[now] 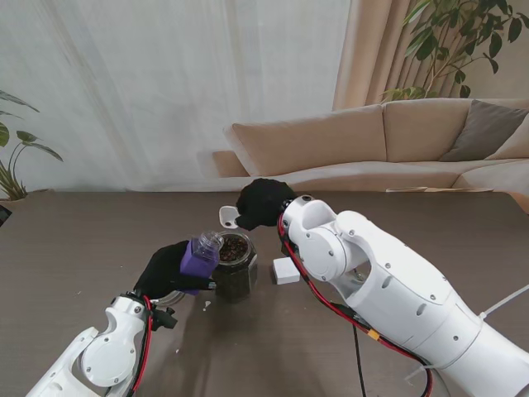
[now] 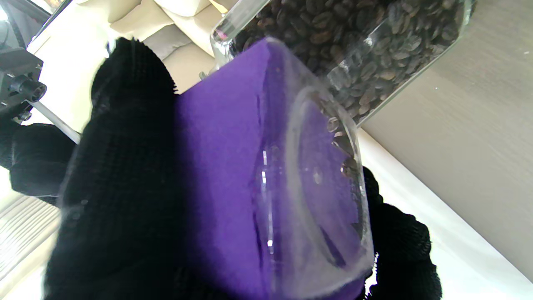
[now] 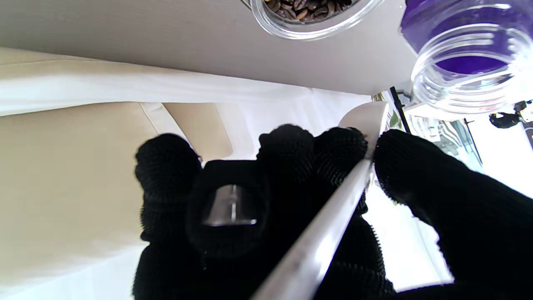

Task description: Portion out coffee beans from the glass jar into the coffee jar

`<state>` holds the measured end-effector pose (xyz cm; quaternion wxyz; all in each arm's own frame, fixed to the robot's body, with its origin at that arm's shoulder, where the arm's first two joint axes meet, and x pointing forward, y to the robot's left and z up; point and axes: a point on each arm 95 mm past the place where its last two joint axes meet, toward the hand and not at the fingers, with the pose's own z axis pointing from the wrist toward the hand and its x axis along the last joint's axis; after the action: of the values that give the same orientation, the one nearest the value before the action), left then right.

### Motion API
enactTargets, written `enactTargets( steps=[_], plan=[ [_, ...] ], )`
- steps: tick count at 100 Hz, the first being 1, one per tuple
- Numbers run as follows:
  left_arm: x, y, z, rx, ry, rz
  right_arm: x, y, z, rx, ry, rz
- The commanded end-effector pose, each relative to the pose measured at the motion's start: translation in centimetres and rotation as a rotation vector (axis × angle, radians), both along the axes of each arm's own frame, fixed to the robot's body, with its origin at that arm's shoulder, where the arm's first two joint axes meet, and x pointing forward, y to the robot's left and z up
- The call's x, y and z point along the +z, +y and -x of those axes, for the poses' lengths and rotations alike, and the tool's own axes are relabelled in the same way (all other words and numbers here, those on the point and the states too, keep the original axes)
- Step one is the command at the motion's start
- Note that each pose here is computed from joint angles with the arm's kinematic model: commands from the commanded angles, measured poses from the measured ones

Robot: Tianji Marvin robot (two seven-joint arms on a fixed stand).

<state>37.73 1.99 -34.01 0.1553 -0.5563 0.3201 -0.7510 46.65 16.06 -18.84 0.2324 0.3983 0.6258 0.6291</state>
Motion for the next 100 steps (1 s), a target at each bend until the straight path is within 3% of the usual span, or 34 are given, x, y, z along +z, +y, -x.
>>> enactTargets(
  steps=[1,62,100],
  plan=[
    [0.2,-0.4,-0.3,-0.018,0.004,0.005,0.4,0.3,0.7,0.023,0.002,-0.006],
    [0.8,-0.5,-1.1,-0.03,-0.024,0.025,0.3,1.3,3.1,0.12,-0.044,-0.029],
    [1.0,-0.5,-1.2,-0.033,-0.039,0.035,0.4,1.9,4.2,0.234,-0.238,0.01]
  ],
)
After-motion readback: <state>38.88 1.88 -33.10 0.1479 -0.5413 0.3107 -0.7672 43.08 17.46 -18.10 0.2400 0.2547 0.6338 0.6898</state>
